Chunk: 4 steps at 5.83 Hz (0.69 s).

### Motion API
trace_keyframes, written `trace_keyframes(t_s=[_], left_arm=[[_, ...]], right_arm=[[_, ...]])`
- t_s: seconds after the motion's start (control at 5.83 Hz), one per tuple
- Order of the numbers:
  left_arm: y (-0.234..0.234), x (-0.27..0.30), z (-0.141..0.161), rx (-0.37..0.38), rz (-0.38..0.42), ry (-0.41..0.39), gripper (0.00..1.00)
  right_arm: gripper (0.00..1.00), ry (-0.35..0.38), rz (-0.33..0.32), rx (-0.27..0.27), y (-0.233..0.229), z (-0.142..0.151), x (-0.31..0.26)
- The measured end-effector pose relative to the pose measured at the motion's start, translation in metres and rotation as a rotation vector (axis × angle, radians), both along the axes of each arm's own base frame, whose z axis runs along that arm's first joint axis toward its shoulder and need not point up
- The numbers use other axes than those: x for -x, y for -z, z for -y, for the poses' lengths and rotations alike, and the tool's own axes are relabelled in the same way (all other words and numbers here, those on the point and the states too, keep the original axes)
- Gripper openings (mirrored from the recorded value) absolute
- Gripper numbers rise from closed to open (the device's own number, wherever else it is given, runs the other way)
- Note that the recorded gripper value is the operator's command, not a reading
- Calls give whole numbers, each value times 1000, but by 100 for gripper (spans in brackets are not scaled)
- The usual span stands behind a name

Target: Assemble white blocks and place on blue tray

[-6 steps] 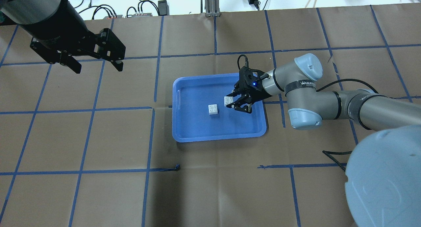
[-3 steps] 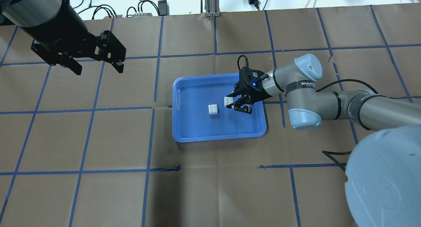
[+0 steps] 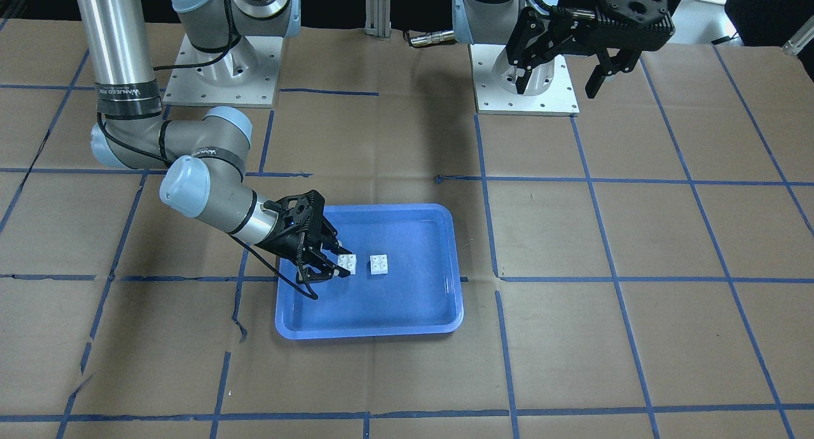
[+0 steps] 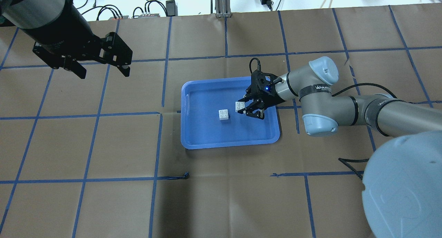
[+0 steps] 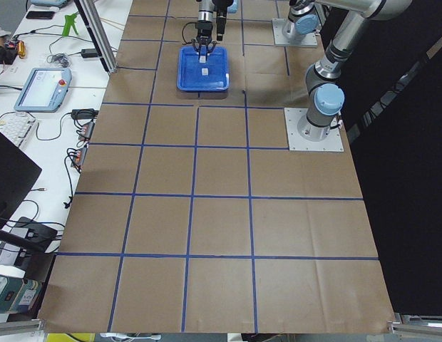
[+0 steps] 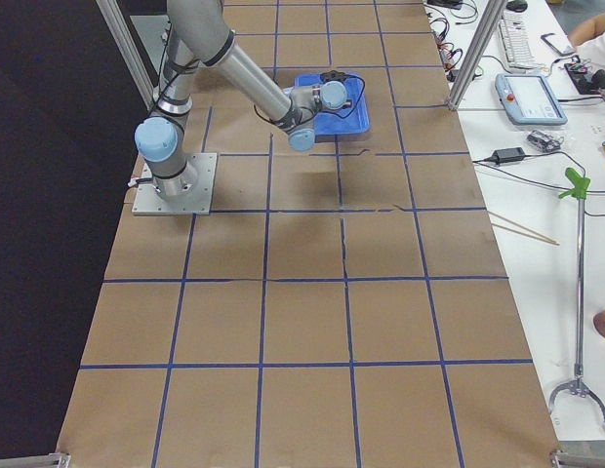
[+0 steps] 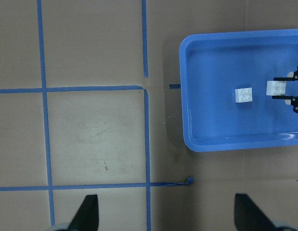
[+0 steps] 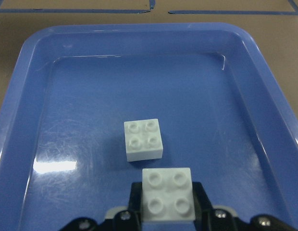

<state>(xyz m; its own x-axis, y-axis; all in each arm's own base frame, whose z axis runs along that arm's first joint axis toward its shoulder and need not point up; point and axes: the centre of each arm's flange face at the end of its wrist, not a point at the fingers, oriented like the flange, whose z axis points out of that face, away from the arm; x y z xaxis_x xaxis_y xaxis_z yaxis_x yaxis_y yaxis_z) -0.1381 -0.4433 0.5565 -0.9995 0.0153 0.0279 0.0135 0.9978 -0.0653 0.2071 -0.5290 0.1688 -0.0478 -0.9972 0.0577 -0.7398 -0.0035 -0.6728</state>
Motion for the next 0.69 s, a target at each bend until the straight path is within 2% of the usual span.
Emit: trace_keyframes(t_s=[0.69], left_arm=[[-5,-1,-6,8,2,-3,100]], right_arm=[[28,36,13,-12,-3,-15,-6]])
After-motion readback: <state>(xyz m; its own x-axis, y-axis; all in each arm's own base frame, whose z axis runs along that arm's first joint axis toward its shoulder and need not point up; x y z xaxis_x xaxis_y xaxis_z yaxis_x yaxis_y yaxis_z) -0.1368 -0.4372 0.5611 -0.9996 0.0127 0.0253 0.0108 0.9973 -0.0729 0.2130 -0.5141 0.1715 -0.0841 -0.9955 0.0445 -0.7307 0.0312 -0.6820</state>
